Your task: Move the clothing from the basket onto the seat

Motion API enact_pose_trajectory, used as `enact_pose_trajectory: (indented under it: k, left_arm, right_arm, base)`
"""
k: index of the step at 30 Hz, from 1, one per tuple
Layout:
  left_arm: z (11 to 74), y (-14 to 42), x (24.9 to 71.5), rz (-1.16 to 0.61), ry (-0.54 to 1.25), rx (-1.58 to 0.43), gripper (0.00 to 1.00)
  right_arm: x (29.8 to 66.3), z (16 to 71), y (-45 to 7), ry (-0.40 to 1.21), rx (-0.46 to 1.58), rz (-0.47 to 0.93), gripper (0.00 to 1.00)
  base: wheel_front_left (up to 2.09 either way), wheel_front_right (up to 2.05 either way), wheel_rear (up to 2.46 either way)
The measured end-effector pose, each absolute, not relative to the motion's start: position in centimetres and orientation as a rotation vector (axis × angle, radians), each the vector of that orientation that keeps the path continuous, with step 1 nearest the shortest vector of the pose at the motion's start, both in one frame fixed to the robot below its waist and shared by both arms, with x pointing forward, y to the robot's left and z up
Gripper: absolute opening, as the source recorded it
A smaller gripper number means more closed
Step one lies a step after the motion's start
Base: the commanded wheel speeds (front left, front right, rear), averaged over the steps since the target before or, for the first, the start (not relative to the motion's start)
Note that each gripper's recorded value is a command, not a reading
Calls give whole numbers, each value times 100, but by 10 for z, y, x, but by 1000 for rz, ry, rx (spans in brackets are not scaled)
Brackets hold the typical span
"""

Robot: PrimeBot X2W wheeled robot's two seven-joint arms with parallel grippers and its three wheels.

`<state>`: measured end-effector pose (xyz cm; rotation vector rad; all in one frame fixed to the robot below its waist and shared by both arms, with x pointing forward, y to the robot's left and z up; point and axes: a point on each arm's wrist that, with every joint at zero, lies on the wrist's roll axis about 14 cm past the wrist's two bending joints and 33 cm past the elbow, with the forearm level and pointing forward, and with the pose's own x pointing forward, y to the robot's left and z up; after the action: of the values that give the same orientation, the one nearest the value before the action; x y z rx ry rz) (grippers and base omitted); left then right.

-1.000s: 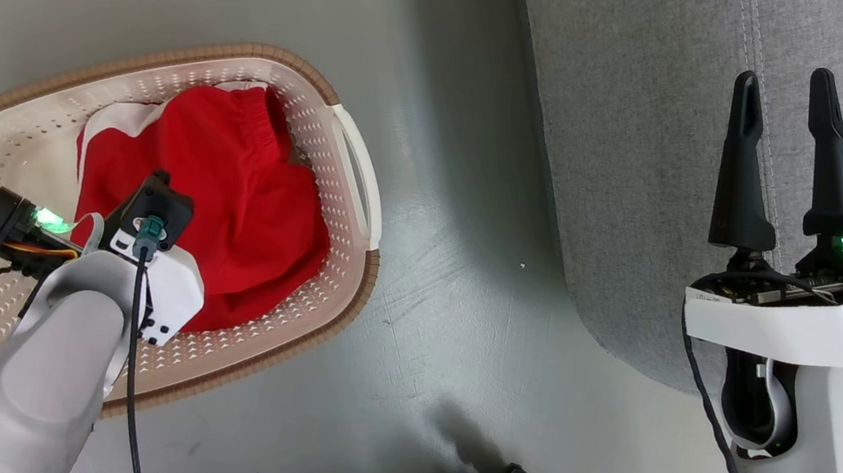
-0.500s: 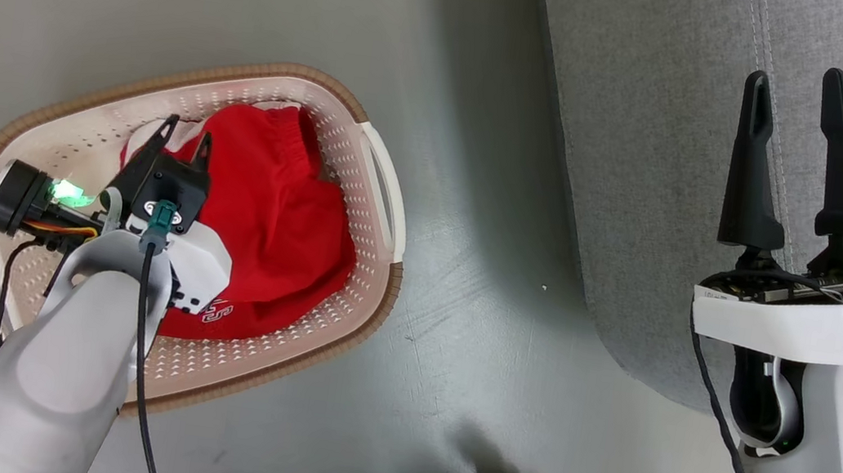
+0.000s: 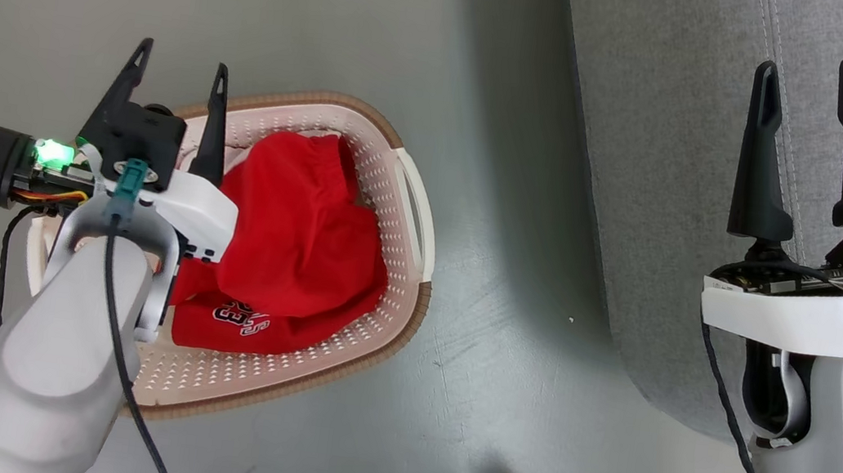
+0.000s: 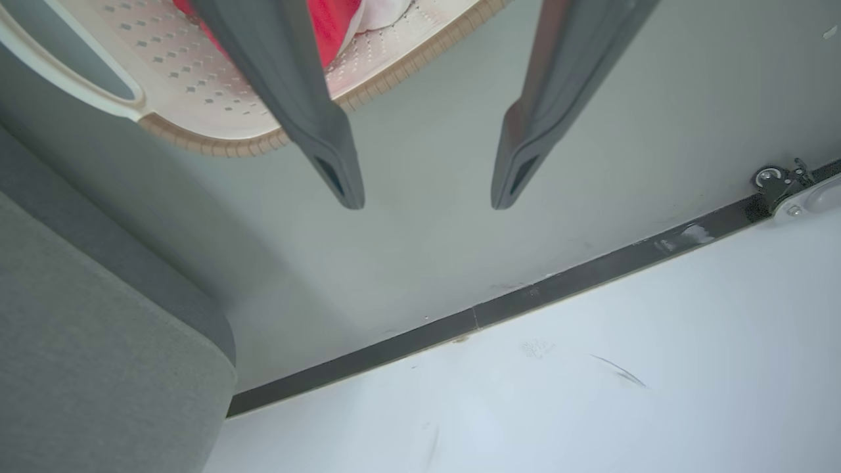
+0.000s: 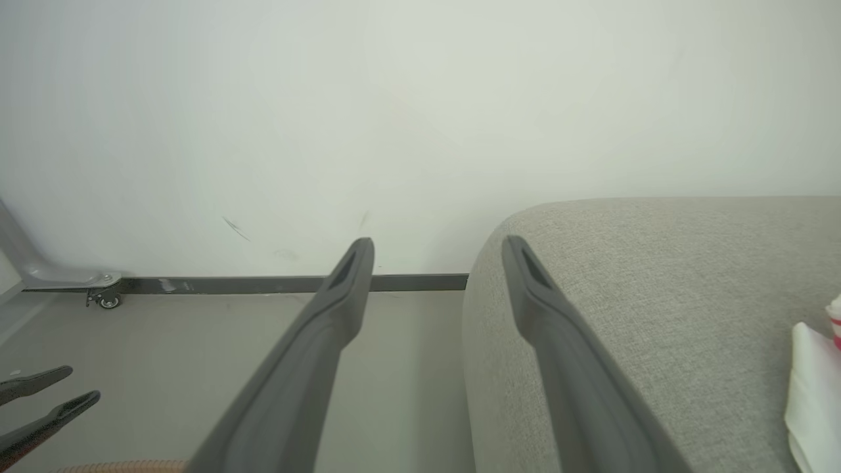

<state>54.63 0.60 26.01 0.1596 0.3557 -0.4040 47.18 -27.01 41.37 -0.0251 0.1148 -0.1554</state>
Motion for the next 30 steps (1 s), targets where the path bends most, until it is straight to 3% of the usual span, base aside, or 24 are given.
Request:
enact_pose_trajectory:
  k: [13, 30]
  left_arm:
    - [336, 52, 568, -218, 193, 82, 100]
    - [410, 106, 536, -55, 72, 48, 100]
  right_arm:
    - [479, 440, -253, 51, -67, -100, 100]
    - [469, 467, -239, 4, -75, -61, 100]
  base:
    - [0, 0, 0]
    - [0, 0, 0]
